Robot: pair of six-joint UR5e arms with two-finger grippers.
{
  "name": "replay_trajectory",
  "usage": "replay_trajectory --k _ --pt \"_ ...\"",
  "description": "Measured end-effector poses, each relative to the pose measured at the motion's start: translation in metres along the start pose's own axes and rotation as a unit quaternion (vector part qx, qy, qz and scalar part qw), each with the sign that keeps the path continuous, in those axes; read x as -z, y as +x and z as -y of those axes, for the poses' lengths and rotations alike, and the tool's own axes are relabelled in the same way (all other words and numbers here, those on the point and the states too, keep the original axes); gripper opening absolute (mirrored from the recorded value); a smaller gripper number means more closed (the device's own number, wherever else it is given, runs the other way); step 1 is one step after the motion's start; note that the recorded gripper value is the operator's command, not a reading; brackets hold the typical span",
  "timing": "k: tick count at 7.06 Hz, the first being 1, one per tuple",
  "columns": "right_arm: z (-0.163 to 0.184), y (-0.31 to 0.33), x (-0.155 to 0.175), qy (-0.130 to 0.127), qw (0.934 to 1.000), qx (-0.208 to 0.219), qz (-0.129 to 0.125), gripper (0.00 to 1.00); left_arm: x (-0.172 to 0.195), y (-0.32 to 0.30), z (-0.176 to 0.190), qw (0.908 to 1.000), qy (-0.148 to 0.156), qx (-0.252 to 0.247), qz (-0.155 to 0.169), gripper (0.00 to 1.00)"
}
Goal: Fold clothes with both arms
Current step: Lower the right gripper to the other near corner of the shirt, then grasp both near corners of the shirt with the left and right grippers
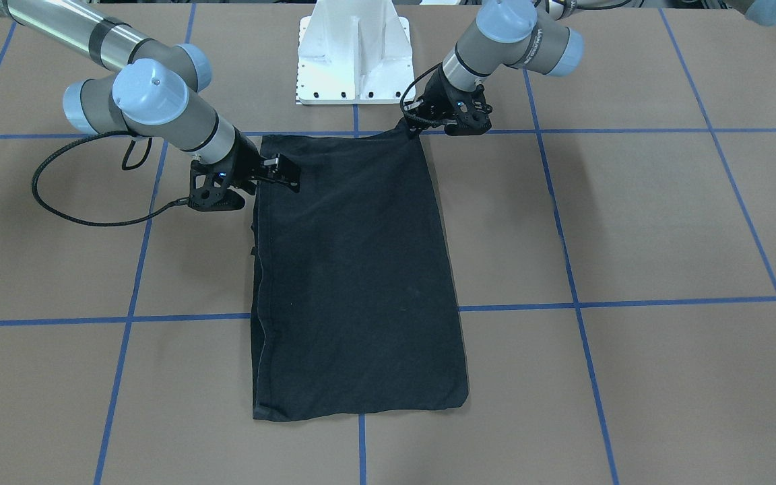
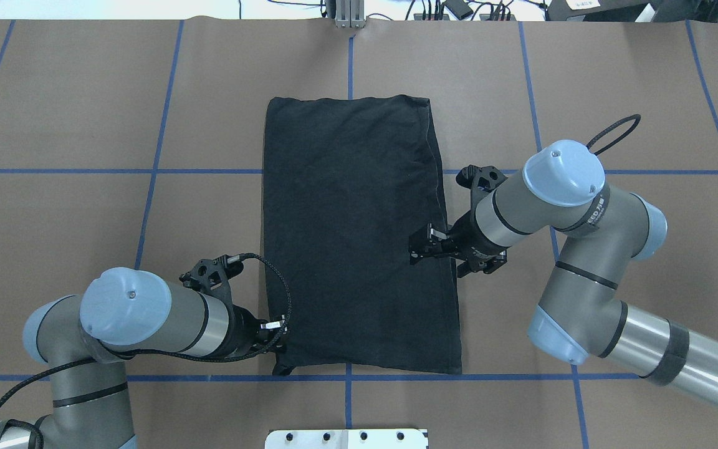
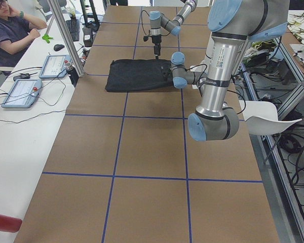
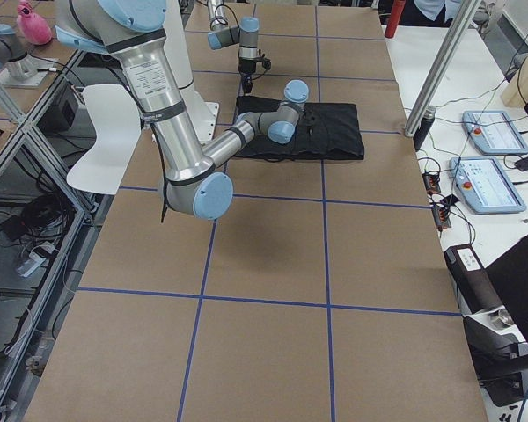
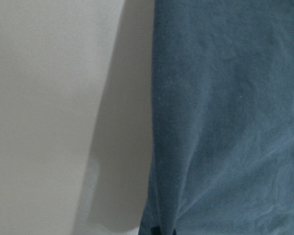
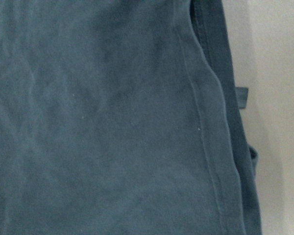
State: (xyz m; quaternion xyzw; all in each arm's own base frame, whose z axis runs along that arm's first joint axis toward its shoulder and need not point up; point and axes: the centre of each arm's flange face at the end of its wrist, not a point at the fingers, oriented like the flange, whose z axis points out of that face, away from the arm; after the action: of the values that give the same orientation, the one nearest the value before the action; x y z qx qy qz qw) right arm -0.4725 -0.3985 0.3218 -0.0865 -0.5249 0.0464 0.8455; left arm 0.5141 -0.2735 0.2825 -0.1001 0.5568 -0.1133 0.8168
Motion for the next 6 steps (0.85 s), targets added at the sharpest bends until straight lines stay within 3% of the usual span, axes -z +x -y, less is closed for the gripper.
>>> replay_trajectory --k 2,6 --pt "-0.026 0.003 -0.011 -0.007 0.9996 -0.003 -0.027 1.00 0.011 0.006 -0.006 0.9999 -0.015 -0.003 -0.007 0.00" --pt "-0.079 -0.003 -0.050 -0.027 0.9980 -0.025 -0.052 1.00 0.021 0.011 -0.010 0.9997 -0.021 -0.003 -0.009 0.00"
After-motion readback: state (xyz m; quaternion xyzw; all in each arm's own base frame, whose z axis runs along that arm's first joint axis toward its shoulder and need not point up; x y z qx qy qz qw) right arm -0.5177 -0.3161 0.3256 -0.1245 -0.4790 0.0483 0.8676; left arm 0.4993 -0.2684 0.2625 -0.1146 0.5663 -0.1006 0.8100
